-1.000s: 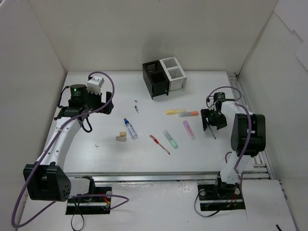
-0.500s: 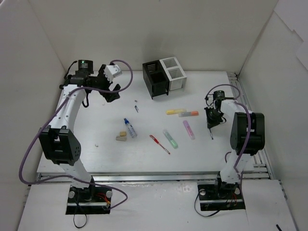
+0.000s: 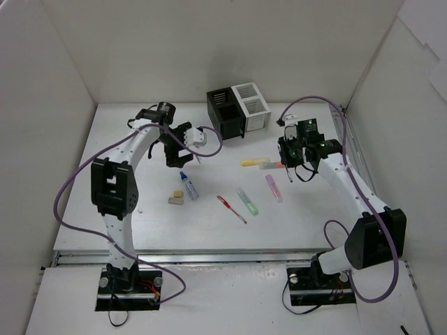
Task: Sort the stationery into containers
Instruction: Pick up the pen from the center of the board, then close the pen cap on the pen.
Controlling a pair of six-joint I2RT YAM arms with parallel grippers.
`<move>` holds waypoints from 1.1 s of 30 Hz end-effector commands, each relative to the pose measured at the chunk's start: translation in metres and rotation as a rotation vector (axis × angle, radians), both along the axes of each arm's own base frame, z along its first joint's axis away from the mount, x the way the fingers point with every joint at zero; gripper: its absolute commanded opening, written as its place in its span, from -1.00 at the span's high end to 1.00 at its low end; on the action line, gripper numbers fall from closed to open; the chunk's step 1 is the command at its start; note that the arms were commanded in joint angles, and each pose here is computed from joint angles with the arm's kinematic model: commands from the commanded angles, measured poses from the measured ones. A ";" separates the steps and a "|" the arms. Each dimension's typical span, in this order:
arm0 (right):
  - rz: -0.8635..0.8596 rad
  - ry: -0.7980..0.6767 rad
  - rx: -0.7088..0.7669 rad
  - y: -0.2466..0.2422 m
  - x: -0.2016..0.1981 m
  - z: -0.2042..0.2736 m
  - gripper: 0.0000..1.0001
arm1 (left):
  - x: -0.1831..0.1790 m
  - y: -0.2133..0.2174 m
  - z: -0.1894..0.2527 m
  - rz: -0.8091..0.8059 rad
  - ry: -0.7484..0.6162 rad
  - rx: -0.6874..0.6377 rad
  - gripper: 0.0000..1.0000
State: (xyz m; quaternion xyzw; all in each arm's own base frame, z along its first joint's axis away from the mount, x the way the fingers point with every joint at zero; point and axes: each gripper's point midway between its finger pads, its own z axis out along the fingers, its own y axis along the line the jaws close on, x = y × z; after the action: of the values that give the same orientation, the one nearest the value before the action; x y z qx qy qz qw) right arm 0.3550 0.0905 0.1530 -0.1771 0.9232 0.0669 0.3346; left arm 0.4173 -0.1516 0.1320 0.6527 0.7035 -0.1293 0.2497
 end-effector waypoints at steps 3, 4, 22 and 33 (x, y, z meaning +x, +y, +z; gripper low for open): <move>0.034 0.022 0.037 0.018 -0.015 0.013 1.00 | 0.027 -0.007 0.002 -0.196 -0.102 0.052 -0.98; 0.031 0.025 0.038 0.019 -0.015 0.013 1.00 | 0.030 -0.010 0.003 -0.217 -0.119 0.039 -0.95; 0.004 0.069 0.013 0.017 -0.011 0.005 1.00 | 0.070 -0.054 -0.039 -0.363 -0.214 -0.067 -0.80; 0.005 0.095 0.007 0.013 -0.014 -0.002 1.00 | 0.069 -0.072 -0.066 -0.392 -0.207 -0.054 -0.33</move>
State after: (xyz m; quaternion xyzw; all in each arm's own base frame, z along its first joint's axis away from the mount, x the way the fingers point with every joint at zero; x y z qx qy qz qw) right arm 0.3348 0.1049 0.1411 -0.1766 0.9399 0.0806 0.2810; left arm 0.4782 -0.2102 0.0461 0.7677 0.5626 -0.1375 0.2743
